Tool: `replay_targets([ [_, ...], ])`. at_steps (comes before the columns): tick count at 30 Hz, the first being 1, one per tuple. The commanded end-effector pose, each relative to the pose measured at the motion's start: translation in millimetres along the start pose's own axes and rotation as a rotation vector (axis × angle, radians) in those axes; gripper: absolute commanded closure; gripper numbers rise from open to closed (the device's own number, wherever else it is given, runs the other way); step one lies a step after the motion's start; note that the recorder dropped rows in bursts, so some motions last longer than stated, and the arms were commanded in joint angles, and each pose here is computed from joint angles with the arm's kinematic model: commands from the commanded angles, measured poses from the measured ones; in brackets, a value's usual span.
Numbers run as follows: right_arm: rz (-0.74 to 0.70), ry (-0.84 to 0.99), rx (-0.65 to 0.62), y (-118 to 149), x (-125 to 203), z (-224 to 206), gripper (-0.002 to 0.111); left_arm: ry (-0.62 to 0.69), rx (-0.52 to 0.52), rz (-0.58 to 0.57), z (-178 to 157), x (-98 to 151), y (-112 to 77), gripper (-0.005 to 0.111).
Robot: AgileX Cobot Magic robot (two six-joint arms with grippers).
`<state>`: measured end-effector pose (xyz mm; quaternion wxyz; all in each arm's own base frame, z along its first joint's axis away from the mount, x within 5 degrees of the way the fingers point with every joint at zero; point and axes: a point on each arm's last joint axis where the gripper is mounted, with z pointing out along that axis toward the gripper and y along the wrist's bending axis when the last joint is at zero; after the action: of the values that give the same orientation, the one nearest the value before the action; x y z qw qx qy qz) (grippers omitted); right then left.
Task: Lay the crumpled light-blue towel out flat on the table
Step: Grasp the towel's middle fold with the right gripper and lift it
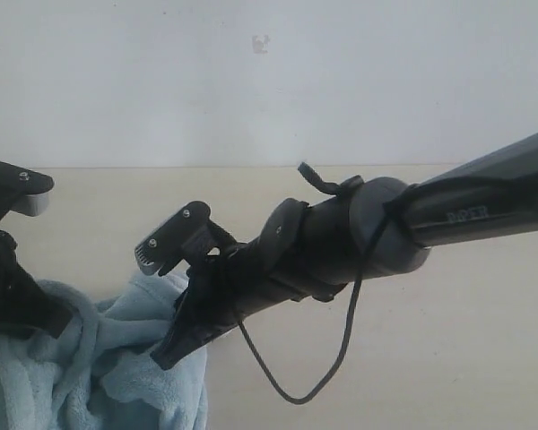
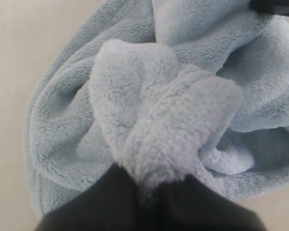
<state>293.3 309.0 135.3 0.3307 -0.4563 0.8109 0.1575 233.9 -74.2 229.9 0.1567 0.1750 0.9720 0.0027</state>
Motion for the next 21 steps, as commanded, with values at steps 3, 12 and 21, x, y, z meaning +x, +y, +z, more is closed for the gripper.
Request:
replay_targets([
  [3,-0.016,-0.087,-0.005,1,-27,-33,0.108,0.007,0.002,-0.002,1,2,0.4,0.103],
  [12,-0.022,-0.369,0.085,-12,-82,-145,0.108,-0.023,-0.043,0.044,-8,1,4.8,0.103],
  [21,0.070,-0.243,0.149,-67,-55,-240,0.108,-0.272,-0.091,0.048,-64,12,9.8,0.103],
])
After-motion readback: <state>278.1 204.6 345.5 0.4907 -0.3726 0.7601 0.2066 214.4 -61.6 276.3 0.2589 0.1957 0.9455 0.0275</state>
